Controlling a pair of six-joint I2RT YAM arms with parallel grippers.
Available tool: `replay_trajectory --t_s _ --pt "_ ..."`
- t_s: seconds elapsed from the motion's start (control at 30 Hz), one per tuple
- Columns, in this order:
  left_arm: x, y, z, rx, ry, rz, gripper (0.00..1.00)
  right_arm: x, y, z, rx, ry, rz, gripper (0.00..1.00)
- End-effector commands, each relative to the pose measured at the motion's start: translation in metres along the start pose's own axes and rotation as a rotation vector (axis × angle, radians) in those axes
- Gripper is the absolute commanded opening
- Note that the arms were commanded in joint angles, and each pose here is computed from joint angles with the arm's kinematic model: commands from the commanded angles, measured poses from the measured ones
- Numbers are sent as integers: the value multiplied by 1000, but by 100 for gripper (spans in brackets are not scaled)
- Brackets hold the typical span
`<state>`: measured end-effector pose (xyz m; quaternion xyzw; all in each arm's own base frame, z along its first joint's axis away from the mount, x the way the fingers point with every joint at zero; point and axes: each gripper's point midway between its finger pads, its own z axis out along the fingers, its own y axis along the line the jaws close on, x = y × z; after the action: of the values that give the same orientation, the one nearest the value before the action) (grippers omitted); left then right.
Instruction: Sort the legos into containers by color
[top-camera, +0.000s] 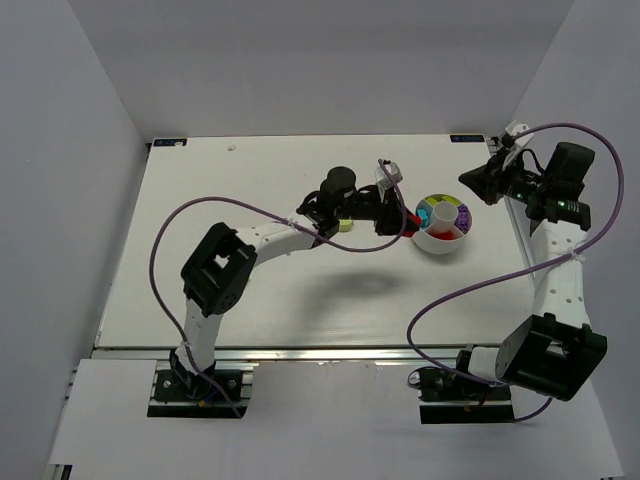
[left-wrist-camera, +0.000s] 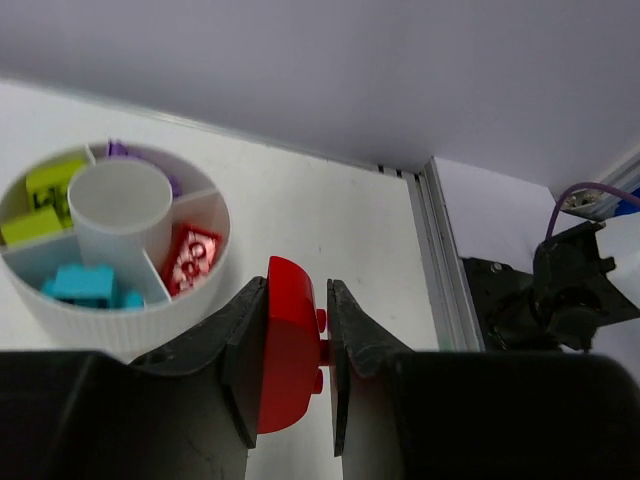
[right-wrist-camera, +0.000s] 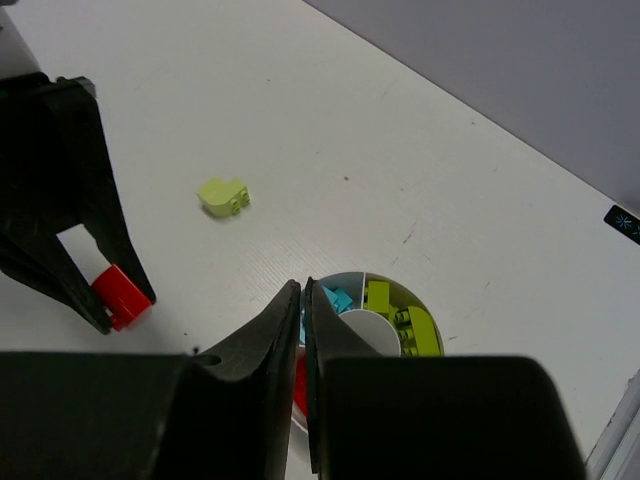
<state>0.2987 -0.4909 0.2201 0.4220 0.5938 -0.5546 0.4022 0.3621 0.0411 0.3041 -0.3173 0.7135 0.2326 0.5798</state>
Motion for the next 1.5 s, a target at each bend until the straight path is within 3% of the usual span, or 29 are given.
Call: replay_trajectory --t_s 0.0,0.07,0.1,0.4,0.8,1.47 --pt "-34 -17 15 182 -144 189 0 -31 4 -7 -20 -62 -61 11" --pt "-52 -21 24 225 -214 202 0 -35 3 -8 -20 -68 -58 11" --pt "-39 -13 33 232 -208 179 0 -35 3 -8 -21 -70 -56 11" --pt "-45 -13 75 276 -312 228 0 -30 0 -7 -30 -67 -20 12" --pt "-22 12 107 222 -303 218 0 -25 -1 -9 -34 -62 12 12" --pt "4 46 121 120 -263 202 0 -25 -2 -14 -49 -73 41 16"
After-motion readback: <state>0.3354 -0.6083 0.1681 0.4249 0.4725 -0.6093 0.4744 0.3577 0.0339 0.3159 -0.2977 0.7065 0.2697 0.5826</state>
